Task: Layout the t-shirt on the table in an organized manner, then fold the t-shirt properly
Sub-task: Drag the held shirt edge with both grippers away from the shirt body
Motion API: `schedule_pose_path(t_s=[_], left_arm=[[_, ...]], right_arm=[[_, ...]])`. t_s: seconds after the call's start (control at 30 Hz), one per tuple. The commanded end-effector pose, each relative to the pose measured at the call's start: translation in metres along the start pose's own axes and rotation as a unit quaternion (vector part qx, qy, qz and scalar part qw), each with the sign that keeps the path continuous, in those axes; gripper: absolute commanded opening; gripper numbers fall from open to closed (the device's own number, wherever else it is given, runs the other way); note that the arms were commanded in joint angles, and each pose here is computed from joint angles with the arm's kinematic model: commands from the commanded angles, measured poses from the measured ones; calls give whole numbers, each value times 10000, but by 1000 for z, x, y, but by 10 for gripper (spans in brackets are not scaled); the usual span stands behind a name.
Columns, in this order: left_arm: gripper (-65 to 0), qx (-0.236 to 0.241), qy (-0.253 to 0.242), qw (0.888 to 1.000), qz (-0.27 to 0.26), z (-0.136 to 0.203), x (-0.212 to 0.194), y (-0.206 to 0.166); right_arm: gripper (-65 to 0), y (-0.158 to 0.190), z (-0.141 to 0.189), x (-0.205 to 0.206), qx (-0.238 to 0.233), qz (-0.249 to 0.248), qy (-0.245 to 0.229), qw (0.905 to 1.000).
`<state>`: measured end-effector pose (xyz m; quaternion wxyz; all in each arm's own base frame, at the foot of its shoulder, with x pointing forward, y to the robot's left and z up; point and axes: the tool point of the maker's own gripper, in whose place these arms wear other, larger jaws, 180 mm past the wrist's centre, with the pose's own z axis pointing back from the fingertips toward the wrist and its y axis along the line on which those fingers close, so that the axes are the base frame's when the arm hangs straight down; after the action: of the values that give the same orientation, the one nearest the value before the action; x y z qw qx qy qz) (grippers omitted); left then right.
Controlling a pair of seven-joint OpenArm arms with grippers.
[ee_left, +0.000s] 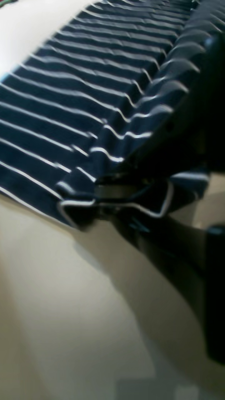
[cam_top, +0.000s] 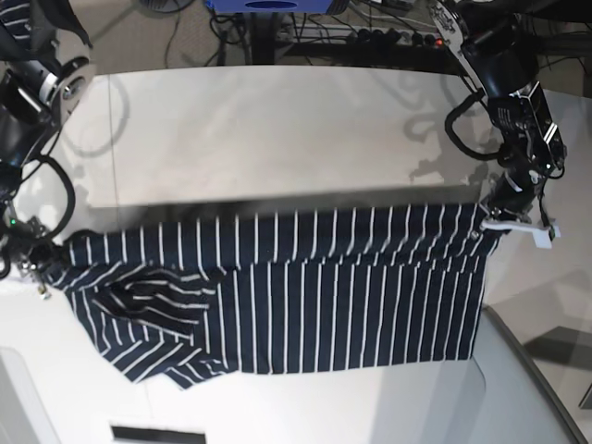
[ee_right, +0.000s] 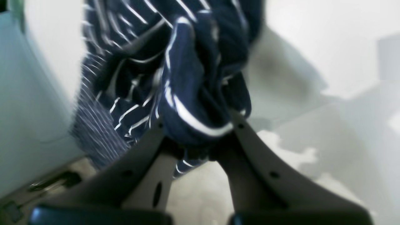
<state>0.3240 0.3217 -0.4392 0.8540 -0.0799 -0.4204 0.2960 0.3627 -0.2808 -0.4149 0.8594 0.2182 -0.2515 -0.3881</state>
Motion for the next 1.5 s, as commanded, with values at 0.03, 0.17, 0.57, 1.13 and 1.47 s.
schedule_pose_path(t_s=[0.03,0.17,0.57,1.13,1.47], left_arm=[[-650,-55,-445,9990,-81,2,36,-4],[-650,-41,-487,9987,-140,6,38,-2],[-650,403,178,9987,-249,30,-30,47],[-650,663,330,9950,-677,69,-52,75],[-650,831,523,9925,-734,86,-70,92]], right_arm=[[-650,28,11,36,291,175,-512,9981],[-650,14,16,25,155,256,-378,9988],[-650,-45,26,-35,-152,164,-63,9997],[-650,-107,42,-83,-583,285,159,9978],[-650,-128,58,-99,-783,388,220,9959]])
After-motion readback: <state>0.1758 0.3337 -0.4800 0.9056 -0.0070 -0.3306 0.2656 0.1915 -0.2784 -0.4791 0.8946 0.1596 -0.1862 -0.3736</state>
